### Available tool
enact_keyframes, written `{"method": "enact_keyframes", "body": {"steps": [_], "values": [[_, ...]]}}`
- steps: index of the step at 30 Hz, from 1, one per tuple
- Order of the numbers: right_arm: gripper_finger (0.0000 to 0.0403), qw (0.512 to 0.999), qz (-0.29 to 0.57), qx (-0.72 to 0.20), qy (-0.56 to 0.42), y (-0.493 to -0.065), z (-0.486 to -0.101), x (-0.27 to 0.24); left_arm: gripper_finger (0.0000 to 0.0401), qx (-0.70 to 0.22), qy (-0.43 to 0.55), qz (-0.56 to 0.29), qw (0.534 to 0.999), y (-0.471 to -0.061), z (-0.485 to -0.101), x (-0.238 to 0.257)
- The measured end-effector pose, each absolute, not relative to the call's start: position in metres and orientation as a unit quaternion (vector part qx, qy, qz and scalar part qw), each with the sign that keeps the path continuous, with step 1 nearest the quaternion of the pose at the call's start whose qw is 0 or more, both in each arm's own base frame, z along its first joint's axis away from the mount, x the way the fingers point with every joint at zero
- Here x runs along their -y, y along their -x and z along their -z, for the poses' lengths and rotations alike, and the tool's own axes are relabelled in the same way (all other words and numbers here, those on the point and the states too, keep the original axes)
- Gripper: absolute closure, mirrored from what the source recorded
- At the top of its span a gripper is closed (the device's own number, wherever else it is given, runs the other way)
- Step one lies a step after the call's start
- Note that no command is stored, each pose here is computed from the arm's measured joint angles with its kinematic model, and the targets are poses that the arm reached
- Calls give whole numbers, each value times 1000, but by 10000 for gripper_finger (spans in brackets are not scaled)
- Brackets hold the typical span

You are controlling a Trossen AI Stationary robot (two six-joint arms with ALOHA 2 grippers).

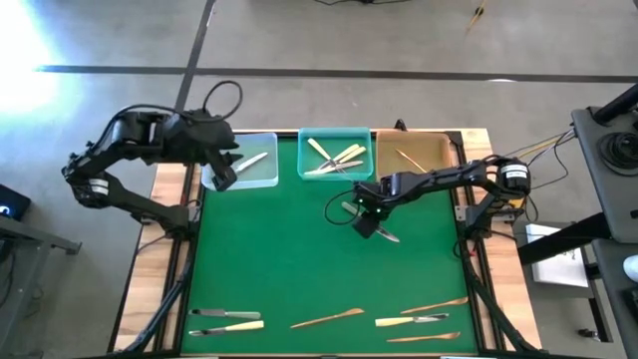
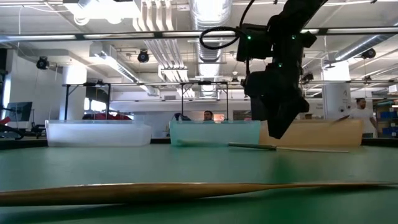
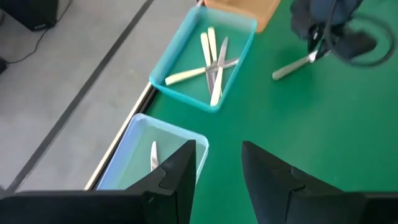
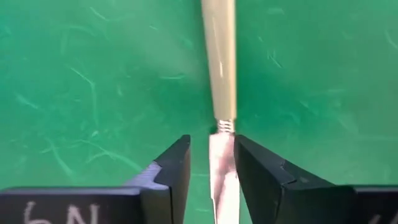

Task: Sort silverware by color (type)
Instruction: Put the top silver knife into the transparent bin

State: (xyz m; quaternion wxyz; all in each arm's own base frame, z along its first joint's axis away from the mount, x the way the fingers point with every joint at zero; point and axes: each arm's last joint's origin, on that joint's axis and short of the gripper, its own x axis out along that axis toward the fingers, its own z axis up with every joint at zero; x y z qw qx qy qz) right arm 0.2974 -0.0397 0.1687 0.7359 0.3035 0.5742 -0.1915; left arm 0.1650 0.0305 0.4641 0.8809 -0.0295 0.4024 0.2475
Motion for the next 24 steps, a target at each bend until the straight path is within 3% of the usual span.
{"method": "enact_keyframes", "body": {"steps": [12,24], "values": [[316,743,223,-550,-308,-299,-167,46,289,-357,46,-252,898,-145,-475,-28],[289,710,211,-592,-317,-310,-131,46,289,-351,47,-252,900,-141,-476,-27]]}}
